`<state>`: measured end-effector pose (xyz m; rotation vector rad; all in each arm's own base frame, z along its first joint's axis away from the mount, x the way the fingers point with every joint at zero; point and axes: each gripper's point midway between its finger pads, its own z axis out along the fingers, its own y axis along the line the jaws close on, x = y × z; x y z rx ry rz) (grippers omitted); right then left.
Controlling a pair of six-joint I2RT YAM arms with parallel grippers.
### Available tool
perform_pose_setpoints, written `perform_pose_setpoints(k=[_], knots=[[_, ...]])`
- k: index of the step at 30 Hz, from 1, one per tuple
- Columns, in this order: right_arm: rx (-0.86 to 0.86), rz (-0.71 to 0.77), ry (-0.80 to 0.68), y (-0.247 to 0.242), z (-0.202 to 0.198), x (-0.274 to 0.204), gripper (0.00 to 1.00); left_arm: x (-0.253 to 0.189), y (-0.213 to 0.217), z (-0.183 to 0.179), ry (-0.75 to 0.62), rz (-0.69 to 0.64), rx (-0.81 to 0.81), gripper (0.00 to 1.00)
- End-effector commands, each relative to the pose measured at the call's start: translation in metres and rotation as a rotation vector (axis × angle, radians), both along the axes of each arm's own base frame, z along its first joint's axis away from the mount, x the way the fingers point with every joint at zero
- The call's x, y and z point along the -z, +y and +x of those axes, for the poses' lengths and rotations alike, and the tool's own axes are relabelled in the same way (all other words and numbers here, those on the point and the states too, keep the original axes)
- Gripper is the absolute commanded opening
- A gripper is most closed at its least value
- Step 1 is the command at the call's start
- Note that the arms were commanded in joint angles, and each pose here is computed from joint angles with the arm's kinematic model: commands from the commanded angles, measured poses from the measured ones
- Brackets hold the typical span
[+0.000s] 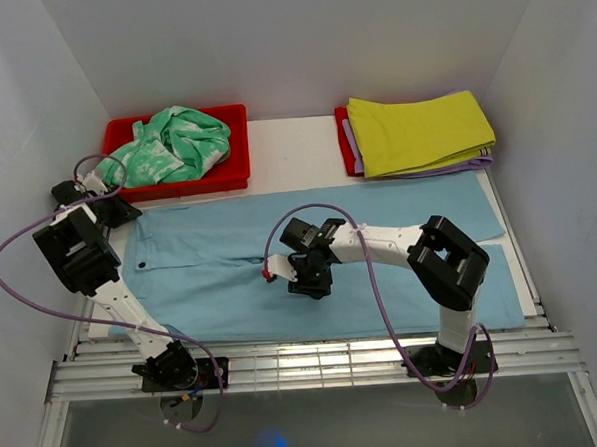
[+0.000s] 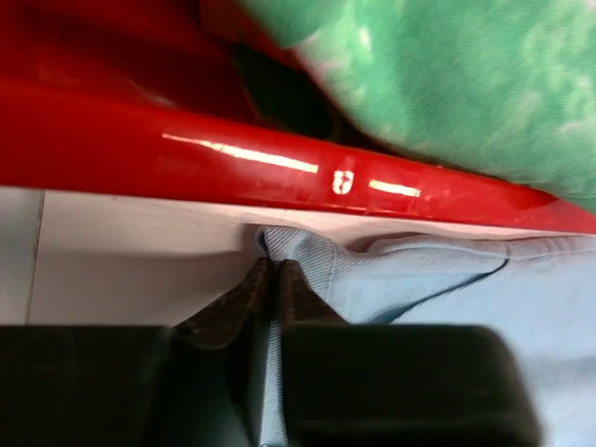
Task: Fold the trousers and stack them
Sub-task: Flatten the trousers out
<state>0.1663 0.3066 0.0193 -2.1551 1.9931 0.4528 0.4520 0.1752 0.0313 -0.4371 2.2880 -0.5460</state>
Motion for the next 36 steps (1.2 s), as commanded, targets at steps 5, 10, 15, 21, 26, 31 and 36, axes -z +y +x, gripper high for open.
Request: perform_pose_setpoints(k=[5, 10, 15, 21, 26, 31, 36], knots=[[-0.081, -0.145, 0.274, -0.043, -0.062, 0.016, 0.38, -0.065, 0.009, 0.027, -0.210, 0.048, 0.014, 0.00], [-0.096, -0.158, 0.292, -0.054, -0.071, 0.012, 0.38, -0.091, 0.016, 0.036, -0.262, 0.107, 0.047, 0.00], [-0.102, -0.167, 0.285, -0.060, -0.072, 0.012, 0.37, -0.094, 0.013, 0.033, -0.275, 0.135, 0.098, 0.00], [-0.001, -0.060, 0.212, -0.040, -0.041, -0.021, 0.44, -0.088, -0.022, 0.004, -0.293, 0.111, 0.289, 0.00], [0.234, 0.078, 0.129, -0.049, 0.042, -0.076, 0.46, -0.073, -0.039, -0.030, -0.242, 0.174, 0.403, 0.00], [0.438, 0.086, -0.015, -0.103, 0.141, -0.095, 0.45, -0.042, -0.045, -0.064, -0.181, 0.277, 0.529, 0.00], [0.535, 0.034, -0.048, -0.140, 0.194, -0.075, 0.44, -0.026, -0.043, -0.082, -0.147, 0.369, 0.622, 0.00]])
